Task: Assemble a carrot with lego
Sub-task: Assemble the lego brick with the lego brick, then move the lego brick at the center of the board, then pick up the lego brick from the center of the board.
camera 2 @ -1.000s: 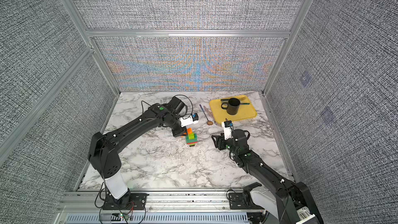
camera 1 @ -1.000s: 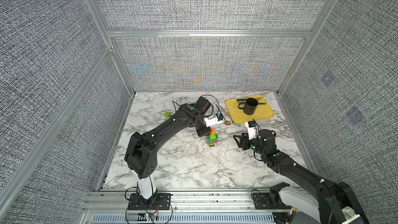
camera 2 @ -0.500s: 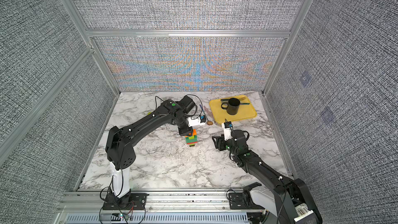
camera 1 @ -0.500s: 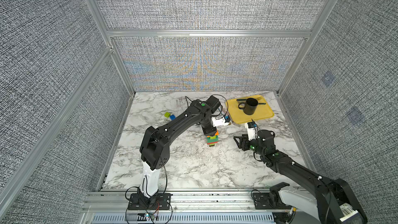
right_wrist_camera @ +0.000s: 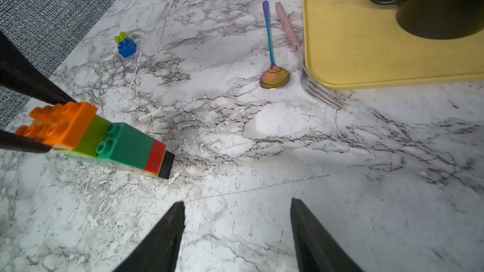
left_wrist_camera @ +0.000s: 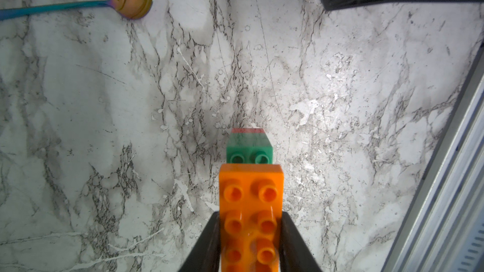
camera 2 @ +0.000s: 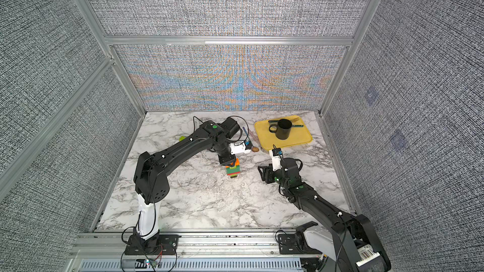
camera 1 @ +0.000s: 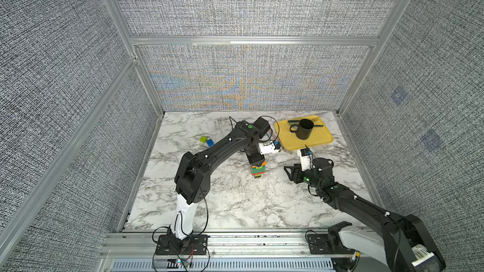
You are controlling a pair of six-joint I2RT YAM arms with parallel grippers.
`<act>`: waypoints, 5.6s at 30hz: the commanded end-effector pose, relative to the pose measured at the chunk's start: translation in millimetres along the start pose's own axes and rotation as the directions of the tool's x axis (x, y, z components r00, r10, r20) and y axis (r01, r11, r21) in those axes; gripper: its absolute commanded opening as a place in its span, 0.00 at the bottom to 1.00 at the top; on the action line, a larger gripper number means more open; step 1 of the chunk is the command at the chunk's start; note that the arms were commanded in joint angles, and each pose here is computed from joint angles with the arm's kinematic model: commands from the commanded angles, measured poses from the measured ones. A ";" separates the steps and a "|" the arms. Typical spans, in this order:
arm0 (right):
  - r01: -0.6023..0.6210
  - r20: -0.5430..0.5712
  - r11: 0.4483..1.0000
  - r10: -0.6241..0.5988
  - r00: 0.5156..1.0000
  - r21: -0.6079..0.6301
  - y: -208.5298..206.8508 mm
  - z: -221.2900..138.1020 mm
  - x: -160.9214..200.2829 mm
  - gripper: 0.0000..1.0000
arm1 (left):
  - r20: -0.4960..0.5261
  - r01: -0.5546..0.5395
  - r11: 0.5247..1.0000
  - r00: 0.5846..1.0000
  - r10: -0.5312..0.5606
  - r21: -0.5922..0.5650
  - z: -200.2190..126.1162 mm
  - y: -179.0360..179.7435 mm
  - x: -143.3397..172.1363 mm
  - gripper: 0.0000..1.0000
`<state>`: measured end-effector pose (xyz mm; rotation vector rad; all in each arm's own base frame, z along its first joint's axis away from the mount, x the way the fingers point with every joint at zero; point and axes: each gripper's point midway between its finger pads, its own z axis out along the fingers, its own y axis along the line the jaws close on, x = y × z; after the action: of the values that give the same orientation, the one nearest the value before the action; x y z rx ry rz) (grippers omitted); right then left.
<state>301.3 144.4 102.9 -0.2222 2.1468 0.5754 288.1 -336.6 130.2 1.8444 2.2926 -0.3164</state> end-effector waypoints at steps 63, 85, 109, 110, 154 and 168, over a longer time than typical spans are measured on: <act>0.046 0.033 0.999 -0.045 0.998 -0.022 17.2 3.5 -13.0 0.66 | 0.413 0.857 0.310 0.479 -0.775 -0.412 -72.4 168.7 175.9 0.65; 0.054 -0.018 0.999 -0.054 0.998 0.001 10.4 14.3 0.4 0.66 | 0.391 0.971 0.046 0.138 -0.910 -0.235 36.6 243.6 220.2 0.73; 0.055 -0.026 0.998 -0.055 0.998 0.007 8.5 15.1 3.8 0.66 | 0.386 0.976 0.015 0.099 -0.917 -0.216 56.6 258.7 207.9 0.47; 0.056 -0.027 0.998 -0.055 0.998 0.007 8.6 15.2 4.3 0.66 | 0.386 0.976 0.014 0.099 -0.917 -0.217 56.5 258.8 208.3 0.46; 0.061 -0.033 0.998 -0.060 0.998 0.009 11.0 15.6 8.0 0.66 | 0.446 0.909 0.368 0.417 -0.792 -0.196 83.9 75.6 172.9 0.45; 0.062 -0.029 0.998 -0.062 0.998 0.007 11.9 14.5 8.7 0.66 | 0.449 0.915 0.350 0.403 -0.798 -0.201 83.3 67.1 179.8 0.45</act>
<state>299.7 161.0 88.0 -0.2964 2.1844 0.5266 332.2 -185.1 12.8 0.1625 2.5287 -0.1813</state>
